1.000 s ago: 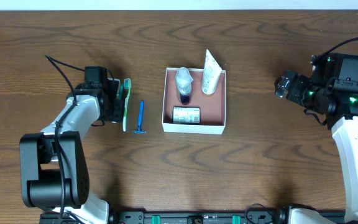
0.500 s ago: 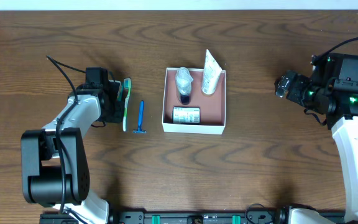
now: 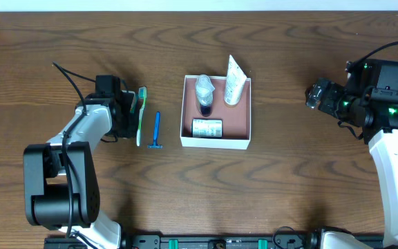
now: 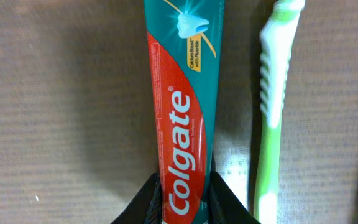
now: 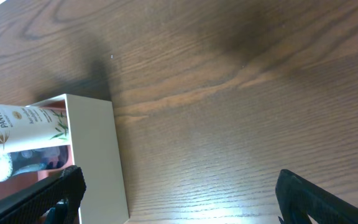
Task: Pack container
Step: 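Move the left gripper over the Colgate toothpaste tube and grasp it, then carry the toothpaste tube into the box and release it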
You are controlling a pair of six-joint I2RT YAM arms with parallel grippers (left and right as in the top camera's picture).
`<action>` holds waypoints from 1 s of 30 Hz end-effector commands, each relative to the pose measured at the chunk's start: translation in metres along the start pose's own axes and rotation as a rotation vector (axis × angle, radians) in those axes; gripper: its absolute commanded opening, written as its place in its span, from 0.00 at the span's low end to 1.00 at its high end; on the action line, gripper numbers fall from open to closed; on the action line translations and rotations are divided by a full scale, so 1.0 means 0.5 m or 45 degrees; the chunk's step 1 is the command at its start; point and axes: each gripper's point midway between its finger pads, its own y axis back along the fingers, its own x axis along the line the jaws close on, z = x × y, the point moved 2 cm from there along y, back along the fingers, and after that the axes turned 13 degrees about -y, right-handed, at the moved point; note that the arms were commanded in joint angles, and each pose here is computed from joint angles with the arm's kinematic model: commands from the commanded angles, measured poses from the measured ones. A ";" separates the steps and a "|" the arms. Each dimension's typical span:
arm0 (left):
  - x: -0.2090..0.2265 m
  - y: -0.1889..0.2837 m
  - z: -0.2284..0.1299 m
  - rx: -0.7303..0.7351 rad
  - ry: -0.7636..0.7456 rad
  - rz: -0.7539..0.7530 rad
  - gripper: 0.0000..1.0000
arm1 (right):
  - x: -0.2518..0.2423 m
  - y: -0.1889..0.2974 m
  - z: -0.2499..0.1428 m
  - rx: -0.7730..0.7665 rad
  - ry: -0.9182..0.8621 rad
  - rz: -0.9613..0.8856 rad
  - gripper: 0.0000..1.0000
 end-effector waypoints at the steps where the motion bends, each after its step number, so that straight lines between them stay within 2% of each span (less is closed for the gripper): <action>1: 0.007 0.029 0.016 -0.029 0.000 0.022 0.15 | 0.000 0.002 0.006 -0.008 -0.018 0.006 0.99; 7: 0.014 0.133 0.052 -0.156 -0.007 0.065 0.15 | 0.000 0.002 0.006 -0.008 -0.018 0.006 0.99; 9: 0.003 0.176 0.064 -0.216 0.004 0.063 0.11 | 0.000 0.002 0.007 -0.008 -0.018 0.006 0.99; 13: -0.053 0.265 0.089 -0.384 -0.079 0.029 0.11 | 0.000 0.002 0.006 -0.008 -0.018 0.006 0.99; 19: -0.141 0.350 0.106 -0.554 -0.242 0.014 0.10 | 0.000 0.002 0.006 -0.008 -0.018 0.006 0.99; 22: -0.177 0.367 0.101 -0.575 -0.306 -0.010 0.06 | 0.000 0.002 0.006 -0.008 -0.018 0.006 0.99; 30: -0.252 0.360 0.061 -0.476 -0.440 -0.085 0.06 | 0.000 0.002 0.006 -0.008 -0.018 0.006 0.99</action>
